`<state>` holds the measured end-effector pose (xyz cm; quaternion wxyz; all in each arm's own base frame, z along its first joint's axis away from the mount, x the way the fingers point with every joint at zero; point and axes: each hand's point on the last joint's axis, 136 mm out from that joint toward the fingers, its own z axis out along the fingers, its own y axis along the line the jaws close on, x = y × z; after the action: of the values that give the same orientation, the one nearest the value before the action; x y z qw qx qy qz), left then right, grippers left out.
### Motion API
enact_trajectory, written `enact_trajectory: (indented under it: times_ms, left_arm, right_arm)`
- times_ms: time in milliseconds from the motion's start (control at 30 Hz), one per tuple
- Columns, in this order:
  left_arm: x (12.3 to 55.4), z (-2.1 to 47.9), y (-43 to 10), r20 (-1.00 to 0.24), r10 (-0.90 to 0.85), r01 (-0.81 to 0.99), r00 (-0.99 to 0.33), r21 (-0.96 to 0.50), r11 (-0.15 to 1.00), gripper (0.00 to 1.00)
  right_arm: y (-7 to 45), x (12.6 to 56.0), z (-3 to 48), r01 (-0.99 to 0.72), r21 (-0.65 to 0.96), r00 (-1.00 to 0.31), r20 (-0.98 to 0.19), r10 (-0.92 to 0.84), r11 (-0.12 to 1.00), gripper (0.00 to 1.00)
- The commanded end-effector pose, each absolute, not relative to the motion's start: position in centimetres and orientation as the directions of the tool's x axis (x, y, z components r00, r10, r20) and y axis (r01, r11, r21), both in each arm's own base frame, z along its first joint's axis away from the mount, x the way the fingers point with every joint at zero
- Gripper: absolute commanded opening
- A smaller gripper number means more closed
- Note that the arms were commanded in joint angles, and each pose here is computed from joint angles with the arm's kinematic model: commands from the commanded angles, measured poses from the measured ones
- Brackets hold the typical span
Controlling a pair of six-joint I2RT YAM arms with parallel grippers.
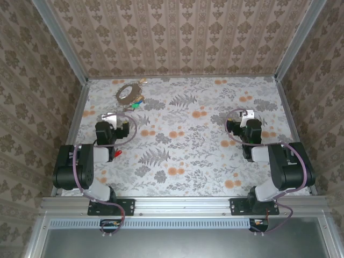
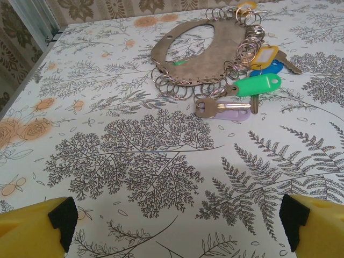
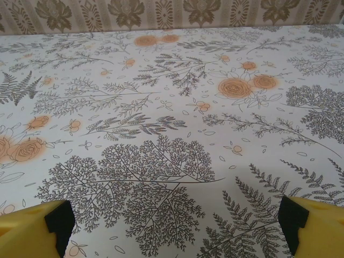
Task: Put the keys on the keyring
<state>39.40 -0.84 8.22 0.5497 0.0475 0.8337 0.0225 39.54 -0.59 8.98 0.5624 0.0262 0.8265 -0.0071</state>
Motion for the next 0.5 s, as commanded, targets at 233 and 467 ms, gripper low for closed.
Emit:
enact_trajectory:
  times_ms: [233, 467]
  left_arm:
    - [39.99, 9.41, -0.80, -0.929, 0.108, 0.058, -0.353, 0.094, 0.994, 1.00]
    - [40.03, 9.34, -0.69, -0.929, 0.101, 0.056, -0.357, 0.087, 0.995, 1.00]
  right_arm:
    - [-0.69, 39.98, 9.82, 0.062, 0.015, -0.340, -0.940, 0.035, 0.998, 1.00]
    - [-0.71, 39.98, 9.84, 0.063, 0.015, -0.340, -0.940, 0.035, 0.998, 1.00]
